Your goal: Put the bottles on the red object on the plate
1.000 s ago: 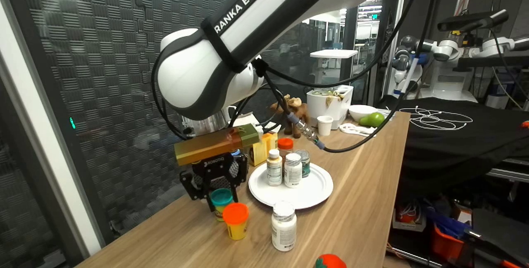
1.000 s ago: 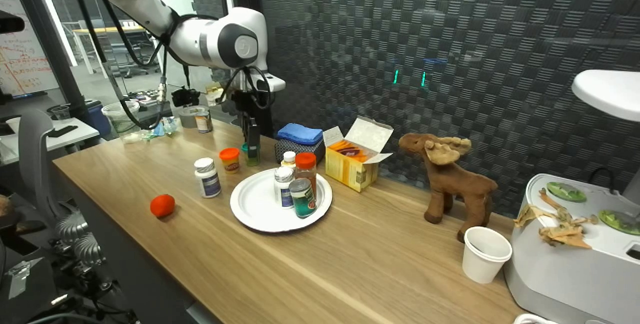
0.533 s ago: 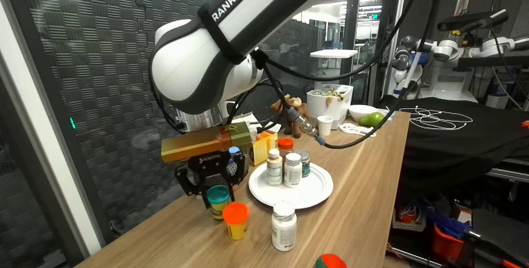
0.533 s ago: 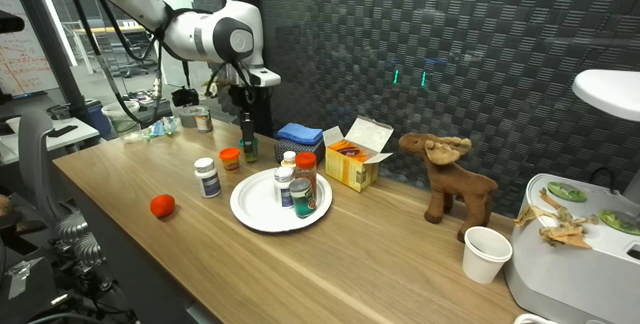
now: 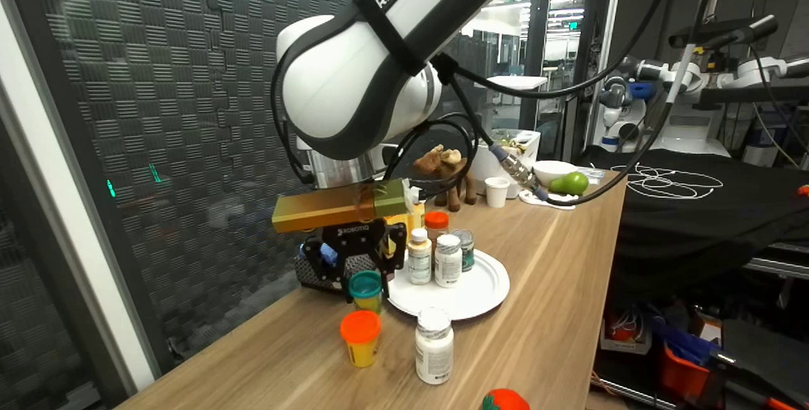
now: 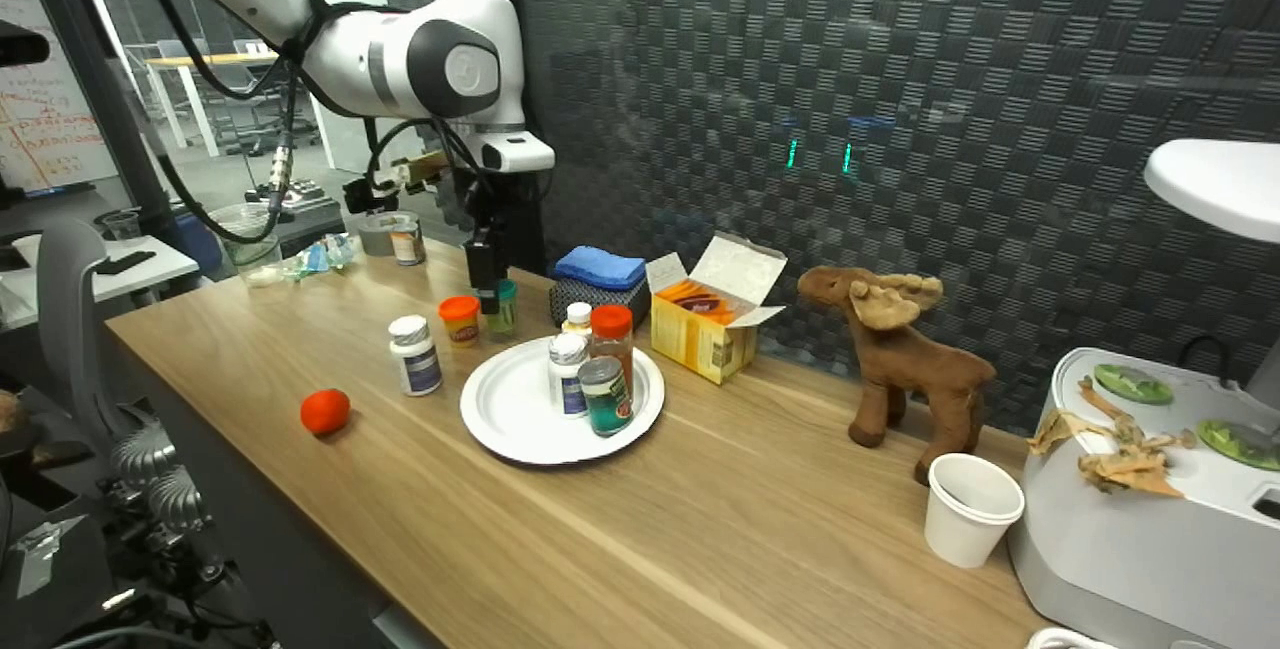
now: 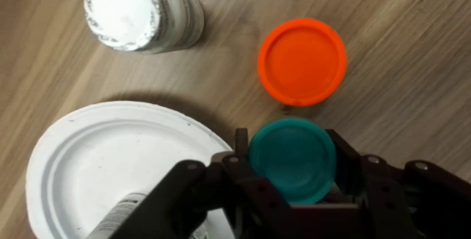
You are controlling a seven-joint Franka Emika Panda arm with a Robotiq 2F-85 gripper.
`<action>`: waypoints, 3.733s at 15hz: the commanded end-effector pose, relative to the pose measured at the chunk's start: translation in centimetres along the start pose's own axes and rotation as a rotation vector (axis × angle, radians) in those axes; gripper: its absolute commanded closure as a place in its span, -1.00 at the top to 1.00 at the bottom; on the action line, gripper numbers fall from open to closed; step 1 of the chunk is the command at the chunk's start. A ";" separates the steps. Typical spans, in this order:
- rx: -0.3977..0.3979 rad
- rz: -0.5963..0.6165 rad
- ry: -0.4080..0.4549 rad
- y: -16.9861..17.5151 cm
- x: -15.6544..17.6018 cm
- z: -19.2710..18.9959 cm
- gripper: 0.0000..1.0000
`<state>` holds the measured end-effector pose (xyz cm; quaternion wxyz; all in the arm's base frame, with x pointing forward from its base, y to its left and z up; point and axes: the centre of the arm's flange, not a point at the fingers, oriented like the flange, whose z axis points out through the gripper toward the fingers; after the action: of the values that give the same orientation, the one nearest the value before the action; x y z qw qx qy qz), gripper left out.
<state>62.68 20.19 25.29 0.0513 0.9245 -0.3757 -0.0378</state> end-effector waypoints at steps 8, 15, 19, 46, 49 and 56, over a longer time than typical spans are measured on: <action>0.045 0.177 0.038 6.5 2.9 0.2 -0.45; 0.026 0.246 0.031 7.8 3.8 0.7 -0.45; 0.007 0.260 0.020 7.8 4.4 1.3 -0.45; 0.019 -0.574 0.153 -0.7 -4.7 -1.3 1.00; 0.047 -0.735 0.145 -1.2 -4.6 -0.7 1.00; 0.098 -0.987 0.086 -1.7 -6.5 -0.2 1.00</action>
<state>59.28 25.36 24.85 0.0179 0.9969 0.0758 0.0048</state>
